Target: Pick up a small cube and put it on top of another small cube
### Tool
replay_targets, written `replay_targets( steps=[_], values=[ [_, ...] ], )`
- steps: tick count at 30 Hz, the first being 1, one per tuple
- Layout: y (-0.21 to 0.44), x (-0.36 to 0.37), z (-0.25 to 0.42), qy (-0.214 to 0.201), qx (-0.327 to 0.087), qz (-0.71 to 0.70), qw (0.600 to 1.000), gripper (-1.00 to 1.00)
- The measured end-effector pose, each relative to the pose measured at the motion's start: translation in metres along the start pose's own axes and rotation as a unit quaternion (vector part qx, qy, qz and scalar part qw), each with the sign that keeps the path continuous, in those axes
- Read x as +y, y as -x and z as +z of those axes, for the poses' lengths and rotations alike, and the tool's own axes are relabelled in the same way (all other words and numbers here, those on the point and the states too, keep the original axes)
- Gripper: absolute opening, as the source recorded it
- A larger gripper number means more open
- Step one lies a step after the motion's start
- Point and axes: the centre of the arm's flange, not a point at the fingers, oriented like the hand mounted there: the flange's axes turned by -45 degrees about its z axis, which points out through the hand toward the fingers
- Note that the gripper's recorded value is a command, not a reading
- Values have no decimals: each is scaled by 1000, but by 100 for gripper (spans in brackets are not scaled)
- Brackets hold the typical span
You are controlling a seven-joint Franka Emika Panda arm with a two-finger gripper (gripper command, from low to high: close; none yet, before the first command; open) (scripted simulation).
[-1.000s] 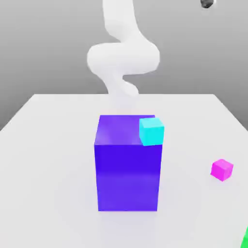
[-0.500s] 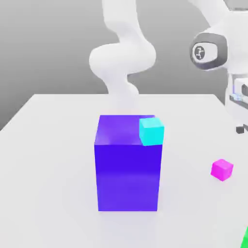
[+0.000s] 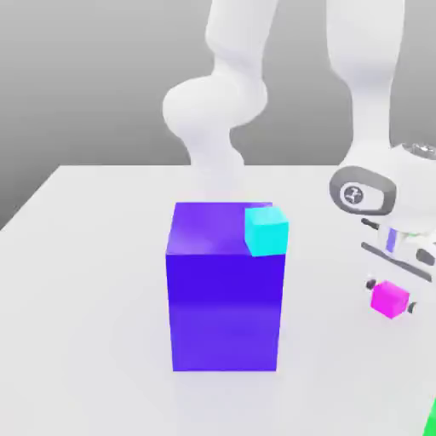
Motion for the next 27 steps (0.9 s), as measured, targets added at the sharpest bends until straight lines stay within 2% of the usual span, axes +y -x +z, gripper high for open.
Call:
replay_targets(
  steps=[4,11,19,27],
  values=[
    [0,0,-1,0,-1,0,1000,-100],
    [4,7,-59,-2,-1,4,1000,-100],
    [70,102,-70,-23,2,59,998,-100],
    [153,187,-101,-11,2,88,996,-100]
  ],
)
